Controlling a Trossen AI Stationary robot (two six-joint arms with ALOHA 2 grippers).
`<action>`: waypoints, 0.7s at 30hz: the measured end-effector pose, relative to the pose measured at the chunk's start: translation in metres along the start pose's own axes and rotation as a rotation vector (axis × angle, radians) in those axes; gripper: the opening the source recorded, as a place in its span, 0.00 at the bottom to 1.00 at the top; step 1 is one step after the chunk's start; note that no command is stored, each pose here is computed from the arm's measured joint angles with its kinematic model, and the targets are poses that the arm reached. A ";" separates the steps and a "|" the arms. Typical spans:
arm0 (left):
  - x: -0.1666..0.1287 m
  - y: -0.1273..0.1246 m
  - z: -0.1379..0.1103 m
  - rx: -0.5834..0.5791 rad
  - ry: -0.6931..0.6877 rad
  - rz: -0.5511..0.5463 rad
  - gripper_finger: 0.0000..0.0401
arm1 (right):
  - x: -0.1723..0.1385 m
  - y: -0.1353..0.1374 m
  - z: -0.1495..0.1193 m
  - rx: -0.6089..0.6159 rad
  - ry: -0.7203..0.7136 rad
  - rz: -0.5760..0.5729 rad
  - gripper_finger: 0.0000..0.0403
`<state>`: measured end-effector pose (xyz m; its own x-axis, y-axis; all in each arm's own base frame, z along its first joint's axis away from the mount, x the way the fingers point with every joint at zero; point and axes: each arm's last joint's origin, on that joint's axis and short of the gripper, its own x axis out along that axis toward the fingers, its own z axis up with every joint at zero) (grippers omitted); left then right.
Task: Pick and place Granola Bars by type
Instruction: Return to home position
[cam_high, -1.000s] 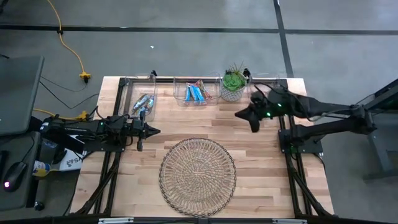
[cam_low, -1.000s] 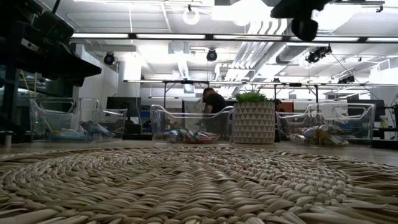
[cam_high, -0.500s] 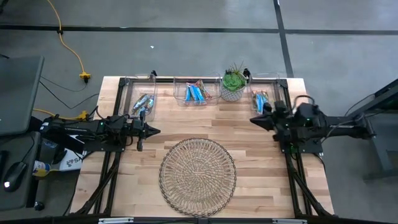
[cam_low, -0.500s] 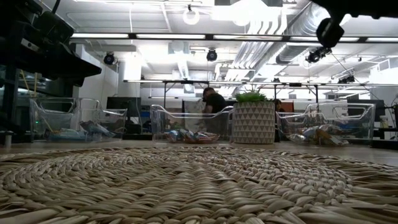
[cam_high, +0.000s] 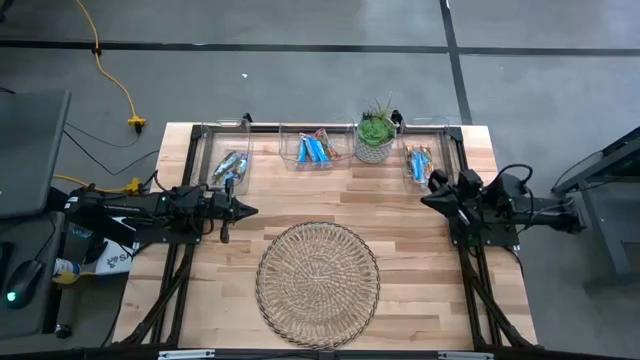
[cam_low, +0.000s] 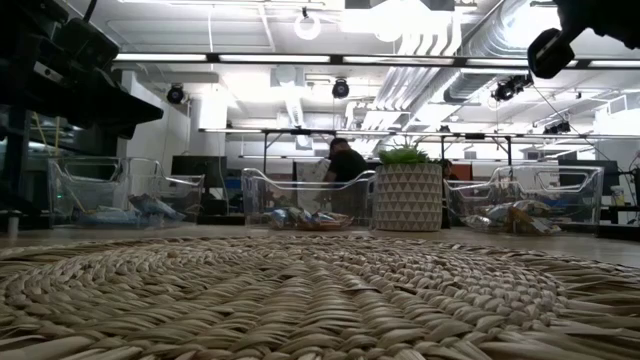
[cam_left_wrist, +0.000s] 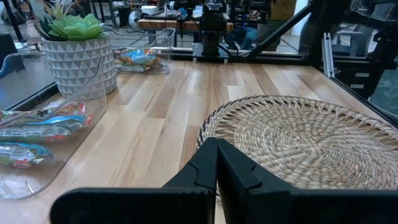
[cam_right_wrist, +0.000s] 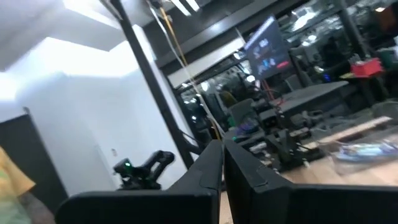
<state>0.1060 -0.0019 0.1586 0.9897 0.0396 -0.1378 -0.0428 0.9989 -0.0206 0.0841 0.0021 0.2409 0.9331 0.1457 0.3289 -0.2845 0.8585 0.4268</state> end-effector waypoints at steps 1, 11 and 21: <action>0.000 0.000 0.000 0.000 0.000 0.000 0.00 | -0.001 0.000 -0.002 0.000 -0.006 0.015 0.00; 0.000 0.000 0.000 0.000 0.000 0.000 0.00 | -0.007 -0.006 -0.018 -0.020 -0.038 0.142 0.00; 0.000 0.000 0.000 0.000 0.000 0.000 0.00 | -0.007 -0.003 -0.019 -0.036 -0.003 0.213 0.00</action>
<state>0.1060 -0.0019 0.1586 0.9897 0.0395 -0.1378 -0.0427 0.9989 -0.0203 0.0827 0.0079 0.2211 0.8518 0.3242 0.4114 -0.4672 0.8254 0.3169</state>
